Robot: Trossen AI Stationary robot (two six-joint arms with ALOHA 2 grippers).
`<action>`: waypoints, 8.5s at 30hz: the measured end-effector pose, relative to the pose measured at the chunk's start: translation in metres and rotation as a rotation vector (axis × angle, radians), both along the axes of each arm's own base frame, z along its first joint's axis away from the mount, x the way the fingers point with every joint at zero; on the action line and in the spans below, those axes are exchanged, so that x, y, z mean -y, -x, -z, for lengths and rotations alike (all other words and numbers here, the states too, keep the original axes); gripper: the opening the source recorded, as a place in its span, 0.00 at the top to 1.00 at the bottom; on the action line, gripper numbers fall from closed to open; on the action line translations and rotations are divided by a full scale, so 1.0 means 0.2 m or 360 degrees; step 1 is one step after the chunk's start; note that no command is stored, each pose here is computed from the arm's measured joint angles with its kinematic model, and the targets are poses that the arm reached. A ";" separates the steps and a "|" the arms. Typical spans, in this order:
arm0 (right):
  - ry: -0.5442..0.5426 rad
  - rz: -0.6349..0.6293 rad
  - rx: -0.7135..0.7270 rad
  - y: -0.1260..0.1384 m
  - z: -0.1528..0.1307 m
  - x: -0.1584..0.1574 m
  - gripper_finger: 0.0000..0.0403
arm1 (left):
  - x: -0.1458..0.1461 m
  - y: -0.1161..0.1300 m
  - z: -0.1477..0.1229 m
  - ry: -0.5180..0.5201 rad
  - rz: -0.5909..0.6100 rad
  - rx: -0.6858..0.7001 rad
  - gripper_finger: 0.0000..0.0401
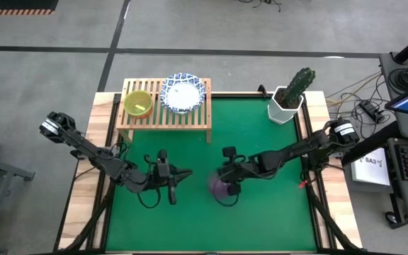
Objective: Place and stack bowls onto a shelf
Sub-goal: Stack the purple bowl on top of the yellow bowl on the shelf, then adjust the bowls on the shelf
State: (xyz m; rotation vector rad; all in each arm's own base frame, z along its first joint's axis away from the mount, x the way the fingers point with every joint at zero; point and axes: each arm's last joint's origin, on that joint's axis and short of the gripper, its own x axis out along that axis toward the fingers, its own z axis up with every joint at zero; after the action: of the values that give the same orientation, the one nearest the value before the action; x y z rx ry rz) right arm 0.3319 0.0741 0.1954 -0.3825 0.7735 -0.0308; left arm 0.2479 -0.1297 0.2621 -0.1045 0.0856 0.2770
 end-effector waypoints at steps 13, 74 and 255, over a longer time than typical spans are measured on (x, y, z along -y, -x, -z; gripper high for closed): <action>0.0397 0.0034 0.0367 -0.15 -0.27 0.07 0.98 | -0.06 0.00 0.07 -0.0155 -0.0460 -0.0138 0.62; 0.0037 0.0077 0.0418 -0.18 -0.27 0.17 0.67 | -0.14 -0.27 0.23 0.0110 -0.0585 -0.0449 1.00; 0.0020 0.0452 0.0642 -0.15 -0.50 1.44 0.98 | -0.70 0.43 0.02 -0.0264 -0.1275 -0.0410 0.81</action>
State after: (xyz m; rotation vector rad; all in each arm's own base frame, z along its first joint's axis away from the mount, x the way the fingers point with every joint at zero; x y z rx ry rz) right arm 0.3625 -0.2129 0.2949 -0.2634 0.4232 -0.3686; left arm 0.1620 0.0105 0.2576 0.0694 0.2760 1.0963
